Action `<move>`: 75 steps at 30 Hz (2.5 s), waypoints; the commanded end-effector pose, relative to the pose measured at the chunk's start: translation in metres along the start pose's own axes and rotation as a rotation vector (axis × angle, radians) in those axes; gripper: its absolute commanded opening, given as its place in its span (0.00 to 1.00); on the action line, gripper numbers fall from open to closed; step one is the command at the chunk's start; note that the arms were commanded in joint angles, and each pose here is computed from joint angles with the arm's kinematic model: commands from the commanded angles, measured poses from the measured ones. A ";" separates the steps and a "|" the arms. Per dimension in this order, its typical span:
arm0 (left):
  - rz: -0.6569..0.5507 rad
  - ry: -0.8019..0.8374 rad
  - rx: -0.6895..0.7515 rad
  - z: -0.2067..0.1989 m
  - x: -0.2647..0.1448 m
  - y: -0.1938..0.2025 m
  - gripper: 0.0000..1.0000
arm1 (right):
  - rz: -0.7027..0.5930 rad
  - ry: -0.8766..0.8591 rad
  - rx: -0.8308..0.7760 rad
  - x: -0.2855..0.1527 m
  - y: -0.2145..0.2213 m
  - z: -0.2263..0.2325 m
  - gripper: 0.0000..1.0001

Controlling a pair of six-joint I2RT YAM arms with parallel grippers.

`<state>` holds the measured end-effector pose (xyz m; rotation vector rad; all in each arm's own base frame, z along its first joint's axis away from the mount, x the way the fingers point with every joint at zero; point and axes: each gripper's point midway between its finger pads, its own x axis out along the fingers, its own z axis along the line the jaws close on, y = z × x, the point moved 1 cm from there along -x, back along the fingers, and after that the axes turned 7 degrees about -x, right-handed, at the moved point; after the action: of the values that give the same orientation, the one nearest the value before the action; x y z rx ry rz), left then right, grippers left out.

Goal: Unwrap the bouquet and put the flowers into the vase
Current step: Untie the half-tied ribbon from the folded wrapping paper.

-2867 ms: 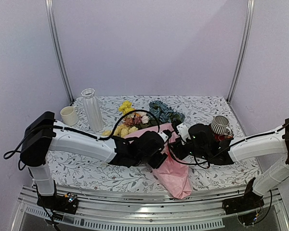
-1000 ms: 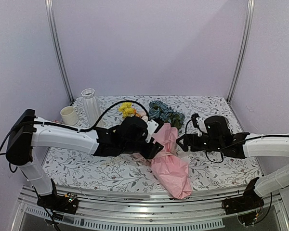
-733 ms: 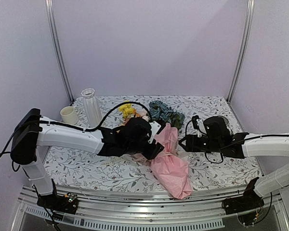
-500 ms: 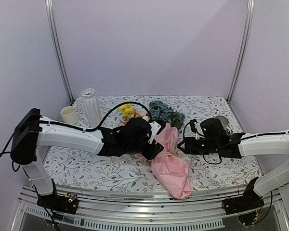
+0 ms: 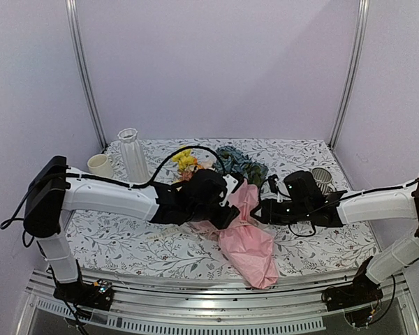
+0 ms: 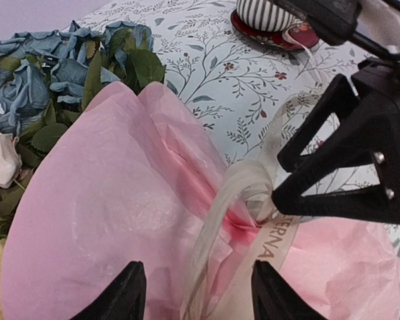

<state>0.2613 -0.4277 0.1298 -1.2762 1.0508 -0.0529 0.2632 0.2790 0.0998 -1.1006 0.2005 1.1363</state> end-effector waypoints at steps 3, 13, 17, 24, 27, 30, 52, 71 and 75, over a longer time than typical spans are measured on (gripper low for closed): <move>0.000 -0.052 0.045 0.004 0.011 -0.011 0.62 | -0.040 -0.009 -0.089 -0.005 -0.010 0.004 0.55; -0.003 -0.135 0.043 0.016 0.018 -0.019 0.60 | -0.098 -0.055 -0.321 -0.014 -0.015 0.012 0.64; -0.043 -0.148 -0.001 0.024 0.007 -0.023 0.59 | -0.113 -0.071 -0.387 -0.008 -0.018 0.016 0.64; -0.085 -0.170 -0.050 0.038 -0.013 -0.025 0.58 | -0.125 -0.087 -0.443 0.008 -0.021 0.018 0.53; -0.089 -0.181 -0.056 0.042 -0.017 -0.025 0.58 | -0.114 -0.094 -0.452 0.014 -0.022 0.020 0.49; -0.095 -0.189 -0.063 0.045 -0.022 -0.025 0.57 | -0.115 -0.085 -0.452 0.016 -0.023 0.019 0.47; -0.099 -0.218 -0.094 0.058 -0.042 -0.016 0.57 | -0.176 -0.167 -0.525 0.017 -0.051 0.048 0.03; -0.134 0.139 -0.148 0.011 -0.041 -0.032 0.71 | -0.277 -0.435 -0.548 -0.052 -0.099 0.132 0.07; -0.135 0.159 -0.158 0.008 -0.034 -0.035 0.67 | -0.276 -0.453 -0.537 -0.053 -0.099 0.135 0.07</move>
<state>0.2578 -0.4037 0.1734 -1.4667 1.0908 -0.1484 0.2743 0.3483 0.2438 -1.3003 -0.5852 1.1623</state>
